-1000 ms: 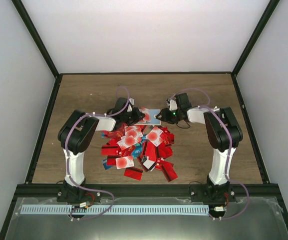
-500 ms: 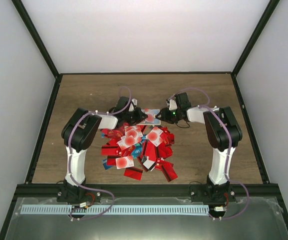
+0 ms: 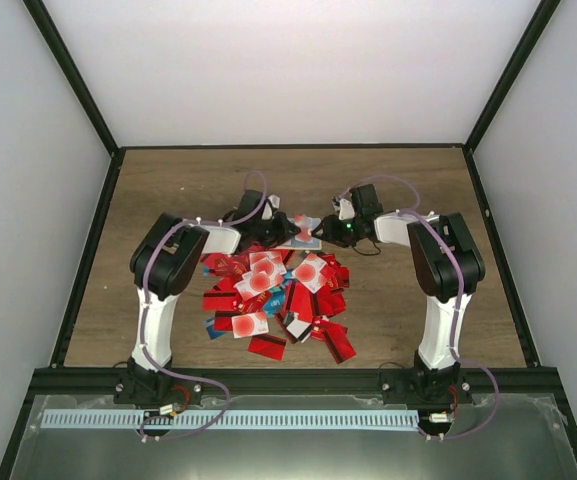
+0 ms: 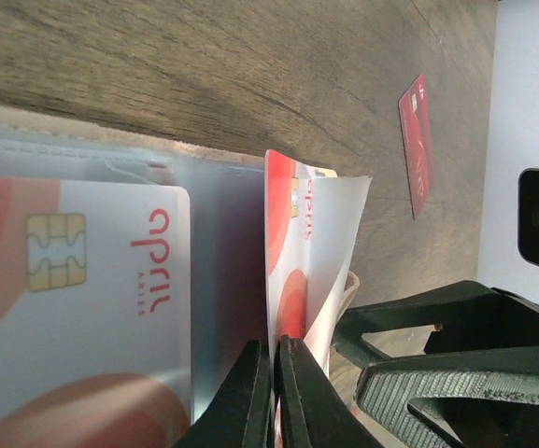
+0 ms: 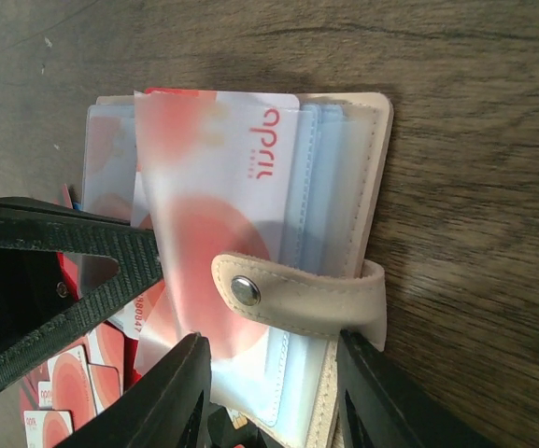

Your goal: Put the credit cards into the card holder

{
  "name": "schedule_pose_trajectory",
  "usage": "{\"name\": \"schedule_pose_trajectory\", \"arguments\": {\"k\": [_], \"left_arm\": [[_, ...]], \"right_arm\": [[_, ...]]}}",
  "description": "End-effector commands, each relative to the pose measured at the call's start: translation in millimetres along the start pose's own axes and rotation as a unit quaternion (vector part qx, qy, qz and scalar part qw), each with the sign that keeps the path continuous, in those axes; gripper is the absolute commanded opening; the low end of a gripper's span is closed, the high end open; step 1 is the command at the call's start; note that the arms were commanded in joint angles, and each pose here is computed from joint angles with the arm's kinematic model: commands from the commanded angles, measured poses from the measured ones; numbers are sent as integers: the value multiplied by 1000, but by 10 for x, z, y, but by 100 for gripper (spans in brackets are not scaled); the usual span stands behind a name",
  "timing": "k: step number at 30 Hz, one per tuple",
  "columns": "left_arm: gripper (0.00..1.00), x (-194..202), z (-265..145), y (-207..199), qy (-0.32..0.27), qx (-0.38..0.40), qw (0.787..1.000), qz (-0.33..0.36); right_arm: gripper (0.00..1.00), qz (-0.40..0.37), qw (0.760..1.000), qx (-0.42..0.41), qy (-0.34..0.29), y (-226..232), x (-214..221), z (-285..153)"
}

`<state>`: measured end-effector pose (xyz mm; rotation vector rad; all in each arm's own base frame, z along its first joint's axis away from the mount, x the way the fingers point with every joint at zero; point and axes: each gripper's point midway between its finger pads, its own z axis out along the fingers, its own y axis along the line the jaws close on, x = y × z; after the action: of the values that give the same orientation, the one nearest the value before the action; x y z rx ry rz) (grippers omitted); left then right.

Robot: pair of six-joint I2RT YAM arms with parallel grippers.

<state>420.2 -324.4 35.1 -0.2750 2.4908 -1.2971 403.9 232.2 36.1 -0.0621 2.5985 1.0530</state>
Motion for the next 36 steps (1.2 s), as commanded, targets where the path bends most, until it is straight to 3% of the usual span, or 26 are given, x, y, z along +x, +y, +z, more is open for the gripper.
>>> {"name": "schedule_pose_trajectory", "arguments": {"k": [1,8,16,30,36], "left_arm": [[6,191,131,185,32,-32,999,-9],[11,170,84,282,28,-74,997,6],[30,151,48,269,28,-87,996,25],[51,56,-118,265,15,-139,988,64],[56,54,-67,253,25,-134,988,70]], "right_arm": [[39,-6,1000,-12,2,62,-63,7],[39,-11,1000,-10,-3,103,-89,-51],[39,-19,1000,-13,-10,183,-137,-119],[40,-29,999,-5,-40,325,-361,-292],[40,-22,999,1,-43,272,-408,-270]]}}
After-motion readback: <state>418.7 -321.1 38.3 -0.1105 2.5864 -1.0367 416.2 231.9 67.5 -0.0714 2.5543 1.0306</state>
